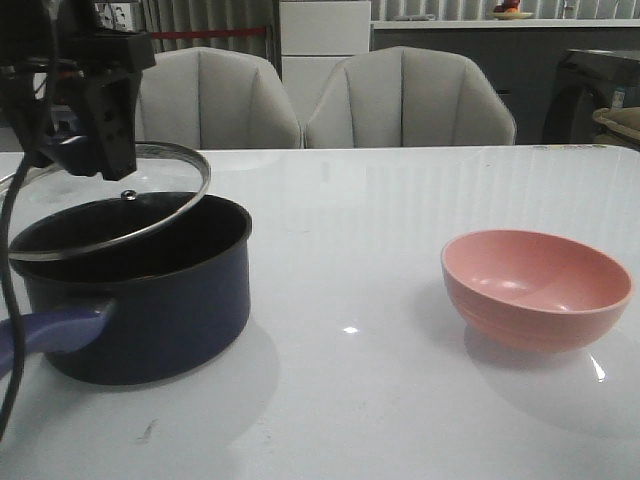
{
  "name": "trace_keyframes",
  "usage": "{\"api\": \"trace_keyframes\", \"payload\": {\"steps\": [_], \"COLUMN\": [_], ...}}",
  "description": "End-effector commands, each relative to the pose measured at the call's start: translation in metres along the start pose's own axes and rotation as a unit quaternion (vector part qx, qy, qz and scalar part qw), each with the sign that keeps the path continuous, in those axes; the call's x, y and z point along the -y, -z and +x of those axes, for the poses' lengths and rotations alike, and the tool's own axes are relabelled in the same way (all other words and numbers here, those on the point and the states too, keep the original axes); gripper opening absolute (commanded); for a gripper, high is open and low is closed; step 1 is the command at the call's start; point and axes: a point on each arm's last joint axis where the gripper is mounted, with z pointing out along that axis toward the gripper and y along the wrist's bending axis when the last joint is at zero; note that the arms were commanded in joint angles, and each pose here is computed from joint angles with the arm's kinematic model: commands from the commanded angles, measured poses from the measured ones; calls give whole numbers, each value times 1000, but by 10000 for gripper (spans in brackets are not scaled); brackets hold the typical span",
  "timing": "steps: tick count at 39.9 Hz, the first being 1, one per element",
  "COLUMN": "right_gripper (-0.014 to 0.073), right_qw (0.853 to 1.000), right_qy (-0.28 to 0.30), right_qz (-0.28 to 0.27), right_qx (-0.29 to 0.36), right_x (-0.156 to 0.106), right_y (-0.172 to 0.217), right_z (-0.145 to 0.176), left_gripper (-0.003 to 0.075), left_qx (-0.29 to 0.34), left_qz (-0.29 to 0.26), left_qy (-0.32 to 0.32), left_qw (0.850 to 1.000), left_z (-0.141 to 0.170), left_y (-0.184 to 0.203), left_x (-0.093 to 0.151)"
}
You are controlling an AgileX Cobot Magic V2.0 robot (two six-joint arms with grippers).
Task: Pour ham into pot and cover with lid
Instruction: 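Carry the lid over the saucepan and lower it onto the rim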
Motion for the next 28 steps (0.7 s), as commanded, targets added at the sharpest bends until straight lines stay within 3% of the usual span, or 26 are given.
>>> {"api": "trace_keyframes", "payload": {"steps": [1, 19, 28], "right_gripper": [168, 168, 168], "right_qw": [999, 999, 999], "right_qy": [3, 3, 3], "right_qz": [4, 4, 3], "right_qx": [50, 50, 49], "right_x": [0, 0, 0], "right_y": [1, 1, 1], "right_z": [-16, -16, -16], "left_gripper": [209, 211, 258], "left_qx": [18, 18, 18], "left_qz": [12, 16, 22], "left_qy": [-11, -16, -14], "left_qw": [1000, 1000, 999], "left_z": [5, 5, 5], "left_y": [28, 28, 28], "left_x": [12, 16, 17]}}
